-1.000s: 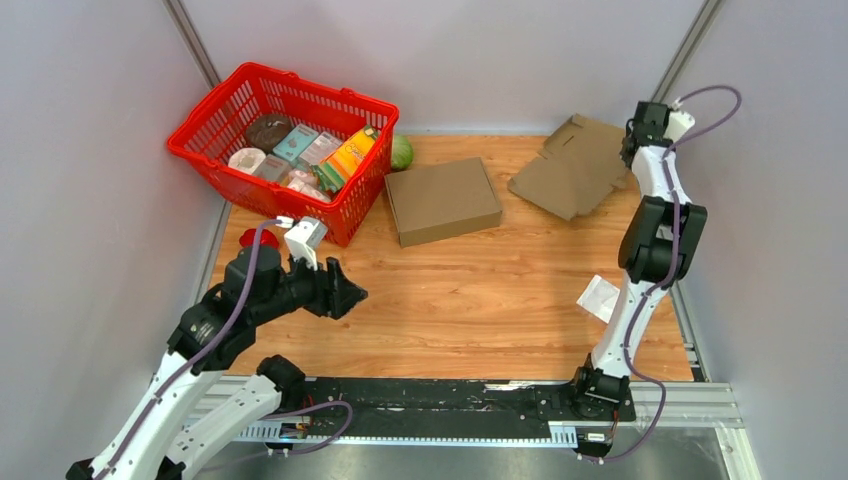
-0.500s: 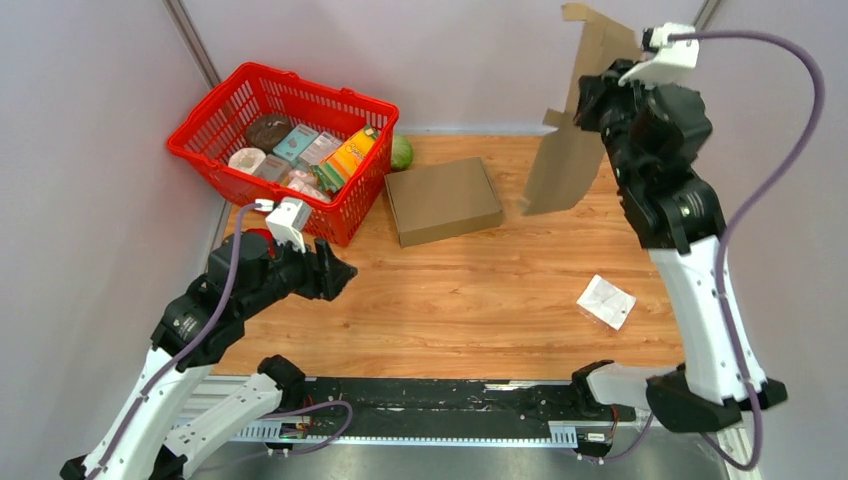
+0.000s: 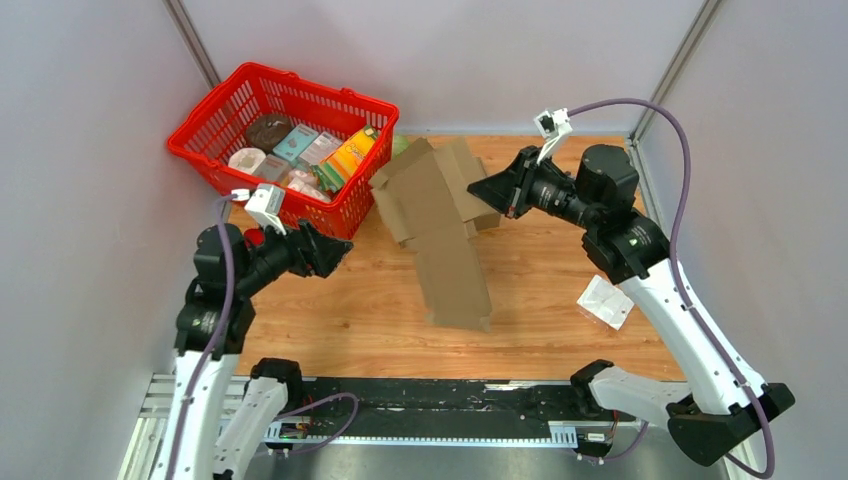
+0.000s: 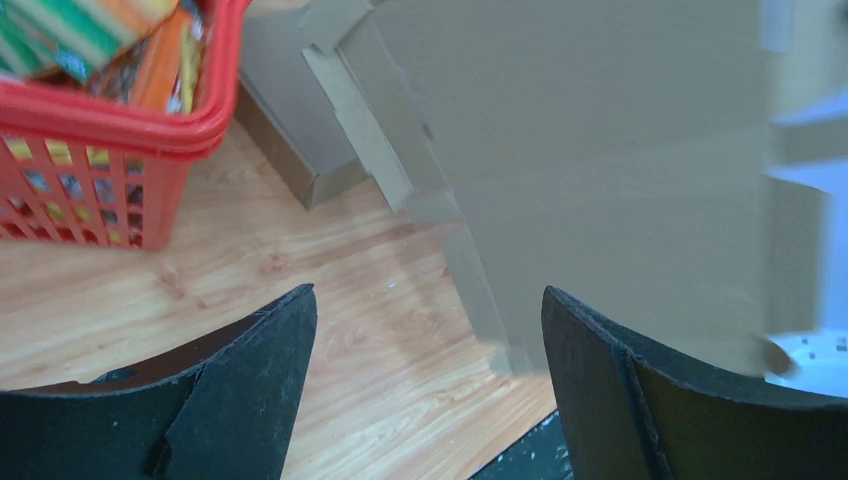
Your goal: Fold the paper box
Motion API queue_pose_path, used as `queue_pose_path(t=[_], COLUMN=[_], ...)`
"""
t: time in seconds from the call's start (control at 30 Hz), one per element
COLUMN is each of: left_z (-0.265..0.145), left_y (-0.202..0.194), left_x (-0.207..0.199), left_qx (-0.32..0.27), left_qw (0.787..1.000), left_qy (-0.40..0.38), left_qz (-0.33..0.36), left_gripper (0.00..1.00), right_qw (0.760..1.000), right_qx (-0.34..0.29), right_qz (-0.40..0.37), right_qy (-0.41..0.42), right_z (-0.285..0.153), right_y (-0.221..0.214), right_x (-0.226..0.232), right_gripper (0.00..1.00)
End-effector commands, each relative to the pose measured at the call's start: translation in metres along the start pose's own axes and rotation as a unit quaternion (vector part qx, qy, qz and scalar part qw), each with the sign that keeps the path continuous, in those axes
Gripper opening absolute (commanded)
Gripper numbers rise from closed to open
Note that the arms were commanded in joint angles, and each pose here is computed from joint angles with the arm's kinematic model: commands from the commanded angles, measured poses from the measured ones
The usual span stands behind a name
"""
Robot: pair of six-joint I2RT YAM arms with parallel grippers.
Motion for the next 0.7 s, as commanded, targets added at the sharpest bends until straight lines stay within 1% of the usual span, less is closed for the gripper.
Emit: queue_pose_path(t=[0.0,0.03,0.07,0.1,0.13,0.17,0.2,0.23,0.27,0.3,0.33,0.4,0.43,0.47,0.5,0.53,0.57,0.63,0.67], left_z=[0.035,0.044,0.047,0.051,0.055,0.058,0.06,0.065,0.067,0.069,0.07,0.071,0.072,0.073,0.074,0.075,0.078,0.087,0.096], left_y=[-0.005,-0.023,-0.021,-0.028,-0.041,-0.04,-0.045,-0.06,-0.061,-0.065,-0.072,-0.076,-0.081,-0.087,-0.091,-0.095,-0.1,-0.108,-0.114], left_x=[0.026,0.036,0.044,0.049,0.057,0.058,0.06,0.066,0.069,0.071,0.074,0.075,0.077,0.08,0.082,0.084,0.089,0.081,0.084], left_qx=[-0.075,-0.063,-0.088,-0.085,-0.076,-0.098,-0.106,-0.101,-0.113,-0.11,-0.102,-0.1,-0.095,-0.08,-0.07,-0.062,-0.05,-0.017,0.002], left_qw=[0.992,0.991,0.99,0.99,0.989,0.987,0.985,0.982,0.979,0.979,0.978,0.979,0.98,0.98,0.982,0.982,0.981,0.983,0.981], left_qy=[-0.079,-0.076,-0.069,-0.06,-0.046,-0.051,-0.054,-0.05,-0.048,-0.041,-0.037,-0.042,-0.036,-0.018,-0.009,0.001,0.027,0.02,0.038], left_qz=[-0.058,-0.094,-0.09,-0.099,-0.12,-0.116,-0.123,-0.155,-0.159,-0.169,-0.177,-0.174,-0.172,-0.181,-0.175,-0.176,-0.186,-0.179,-0.188], left_gripper=[0.9,0.9,0.89,0.88,0.88,0.88,0.88,0.88,0.88,0.87,0.86,0.84,0.83,0.81,0.8,0.79,0.78,0.78,0.77], right_qw=[0.995,0.994,0.994,0.993,0.993,0.993,0.992,0.992,0.992,0.993,0.992,0.987,0.981,0.978,0.975,0.97,0.969,0.966,0.965], right_qx=[-0.009,-0.007,-0.007,0.008,0.003,0.006,0.019,0.021,0.022,0.025,0.026,0.02,0.03,0.027,0.027,0.037,0.036,0.047,0.052], right_qz=[0.027,0.037,0.046,0.073,0.078,0.088,0.109,0.11,0.108,0.117,0.123,0.148,0.172,0.184,0.191,0.204,0.204,0.205,0.203], right_qy=[0.096,0.098,0.098,0.091,0.09,0.08,0.066,0.065,0.057,0.017,-0.004,-0.064,-0.081,-0.1,-0.113,-0.128,-0.137,-0.152,-0.158], right_z=[-0.017,-0.017,-0.017,-0.011,-0.008,-0.003,0.003,0.007,0.01,0.014,0.016,0.015,0.015,0.011,0.009,0.006,0.003,-0.003,-0.005], right_y=[0.008,0.006,0.003,-0.011,-0.014,-0.021,-0.035,-0.041,-0.048,-0.064,-0.071,-0.085,-0.102,-0.107,-0.112,-0.124,-0.126,-0.133,-0.138], right_x=[0.031,0.031,0.029,0.02,0.016,0.009,-0.003,-0.01,-0.018,-0.036,-0.047,-0.078,-0.093,-0.106,-0.115,-0.124,-0.132,-0.138,-0.142], right_gripper=[0.0,0.0,0.0,0.0,0.0,0.0,0.0,0.0,0.0,0.0,0.0,0.0,0.0,0.0,0.0,0.0,0.0,0.0,0.0])
Point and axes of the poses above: each gripper's point midway between its finger pads, its own z axis out along the fingers, its own x axis along the line the jaws close on, y = z × x, the point moved 9 cm from there along -z, back along the fingers, and after that the axes turned 3 degrees about z, right-handed, at the moved point
